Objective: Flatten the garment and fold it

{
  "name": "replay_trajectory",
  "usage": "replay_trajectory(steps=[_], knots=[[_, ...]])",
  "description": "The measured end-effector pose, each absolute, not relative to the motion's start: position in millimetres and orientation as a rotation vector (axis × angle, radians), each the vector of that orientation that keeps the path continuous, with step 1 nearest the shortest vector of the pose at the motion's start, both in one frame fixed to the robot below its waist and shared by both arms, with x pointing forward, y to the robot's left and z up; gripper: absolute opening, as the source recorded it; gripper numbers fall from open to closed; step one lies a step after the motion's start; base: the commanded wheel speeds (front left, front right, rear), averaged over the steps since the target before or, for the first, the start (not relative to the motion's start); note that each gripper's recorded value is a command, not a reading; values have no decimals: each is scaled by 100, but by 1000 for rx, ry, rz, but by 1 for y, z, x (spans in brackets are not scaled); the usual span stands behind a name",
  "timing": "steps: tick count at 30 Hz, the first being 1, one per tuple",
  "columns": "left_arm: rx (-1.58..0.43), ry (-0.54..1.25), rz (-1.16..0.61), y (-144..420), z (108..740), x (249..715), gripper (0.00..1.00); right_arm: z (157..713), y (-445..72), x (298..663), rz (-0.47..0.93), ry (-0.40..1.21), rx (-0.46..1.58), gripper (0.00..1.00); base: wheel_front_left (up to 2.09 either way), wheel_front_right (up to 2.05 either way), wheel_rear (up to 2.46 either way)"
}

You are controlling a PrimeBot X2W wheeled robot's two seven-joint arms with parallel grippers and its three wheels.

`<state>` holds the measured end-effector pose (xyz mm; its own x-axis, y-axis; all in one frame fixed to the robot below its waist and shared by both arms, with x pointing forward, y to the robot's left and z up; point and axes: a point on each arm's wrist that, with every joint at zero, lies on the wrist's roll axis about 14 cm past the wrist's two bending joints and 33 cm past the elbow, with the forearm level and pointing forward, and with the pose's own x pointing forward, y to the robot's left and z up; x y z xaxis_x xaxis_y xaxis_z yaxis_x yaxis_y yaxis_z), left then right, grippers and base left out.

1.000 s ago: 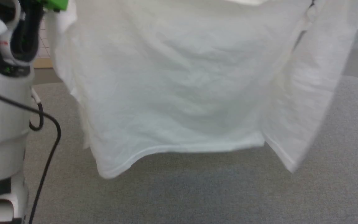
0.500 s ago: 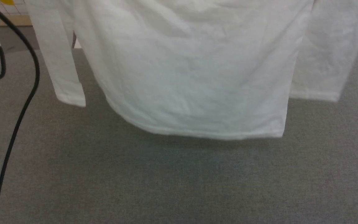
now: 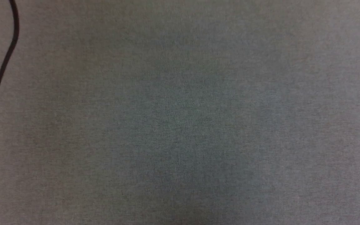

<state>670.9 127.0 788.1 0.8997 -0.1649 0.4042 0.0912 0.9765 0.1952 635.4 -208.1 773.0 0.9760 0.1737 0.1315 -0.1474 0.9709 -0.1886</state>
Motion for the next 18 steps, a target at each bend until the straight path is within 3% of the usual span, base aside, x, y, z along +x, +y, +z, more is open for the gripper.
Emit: replay_trajectory(steps=[9, 13, 18], knots=[[125, -263, -179, 119, 657, 715, 0, 632, -208, 678, 212, 88, -150, 0, 0, 0, 0], [95, -156, -198, 122, 596, 705, 0, 570, -196, 663, 270, 189, -74, 0, 0, 0, 0], [4, -58, -183, 134, 540, 666, 0, 517, -189, 614, 320, 264, 25, 0, 0, 0, 0]])
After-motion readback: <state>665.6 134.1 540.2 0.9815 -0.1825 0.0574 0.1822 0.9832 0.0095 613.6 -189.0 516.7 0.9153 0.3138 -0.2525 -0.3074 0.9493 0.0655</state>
